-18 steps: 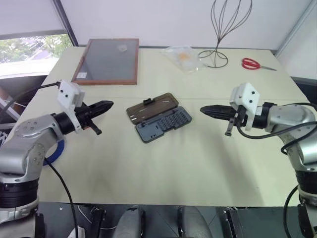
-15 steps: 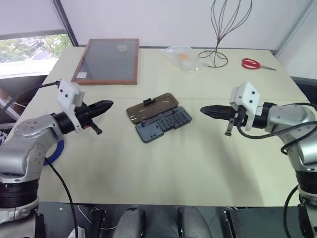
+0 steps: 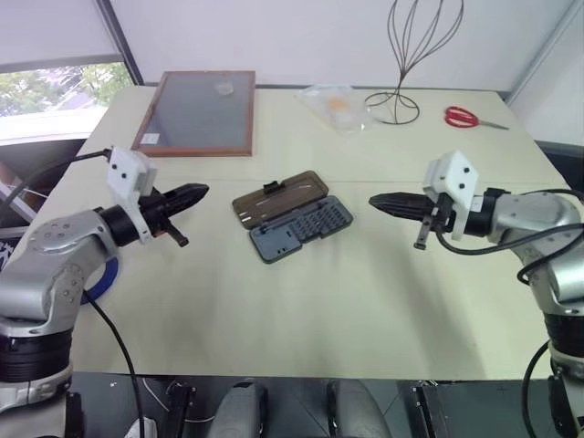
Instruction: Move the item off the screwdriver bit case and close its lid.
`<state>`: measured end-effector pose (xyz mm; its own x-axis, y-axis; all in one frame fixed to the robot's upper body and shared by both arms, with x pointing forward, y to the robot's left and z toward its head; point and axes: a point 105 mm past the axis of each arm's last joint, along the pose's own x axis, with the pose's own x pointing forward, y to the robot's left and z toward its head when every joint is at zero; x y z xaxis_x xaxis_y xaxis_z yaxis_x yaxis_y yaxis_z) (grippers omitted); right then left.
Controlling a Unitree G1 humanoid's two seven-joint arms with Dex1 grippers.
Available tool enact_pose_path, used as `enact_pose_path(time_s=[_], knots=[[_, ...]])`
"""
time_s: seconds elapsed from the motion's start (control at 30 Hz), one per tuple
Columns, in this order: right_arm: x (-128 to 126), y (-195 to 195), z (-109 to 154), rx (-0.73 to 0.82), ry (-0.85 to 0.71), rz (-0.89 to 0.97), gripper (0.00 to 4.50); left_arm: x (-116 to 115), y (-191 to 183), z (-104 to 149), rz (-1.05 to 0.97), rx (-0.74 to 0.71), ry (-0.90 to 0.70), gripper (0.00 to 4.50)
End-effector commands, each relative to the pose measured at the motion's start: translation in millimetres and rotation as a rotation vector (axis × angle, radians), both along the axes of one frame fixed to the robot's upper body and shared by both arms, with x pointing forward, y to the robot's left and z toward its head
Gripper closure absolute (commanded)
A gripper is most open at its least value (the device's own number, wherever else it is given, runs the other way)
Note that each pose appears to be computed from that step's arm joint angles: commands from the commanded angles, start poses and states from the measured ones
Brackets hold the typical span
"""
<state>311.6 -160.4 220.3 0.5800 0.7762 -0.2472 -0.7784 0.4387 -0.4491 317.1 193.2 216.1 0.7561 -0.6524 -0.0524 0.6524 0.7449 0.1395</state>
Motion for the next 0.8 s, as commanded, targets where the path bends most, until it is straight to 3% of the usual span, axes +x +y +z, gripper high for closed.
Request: enact_pose_path(time_s=[0.03,0.53,0.67,0.8], knots=[[0.1,1.9,14.2,0.003,-0.062,0.008,4.45,-2.3,-2.7,9.7,-0.008,0.005,-0.047,4.50],[1.6,4.1,12.3,0.013,-0.061,0.010,4.45,-3.0,-4.1,7.6,-0.009,-0.005,-0.040,4.50],[13.1,7.2,12.1,0.040,-0.076,-0.038,4.45,-0.4,-2.9,2.7,0.015,-0.030,-0.032,4.50],[33.7,18.3,10.6,0.088,-0.076,-0.095,3.18,5.4,-1.5,-8.7,0.059,-0.050,-0.021,4.50]])
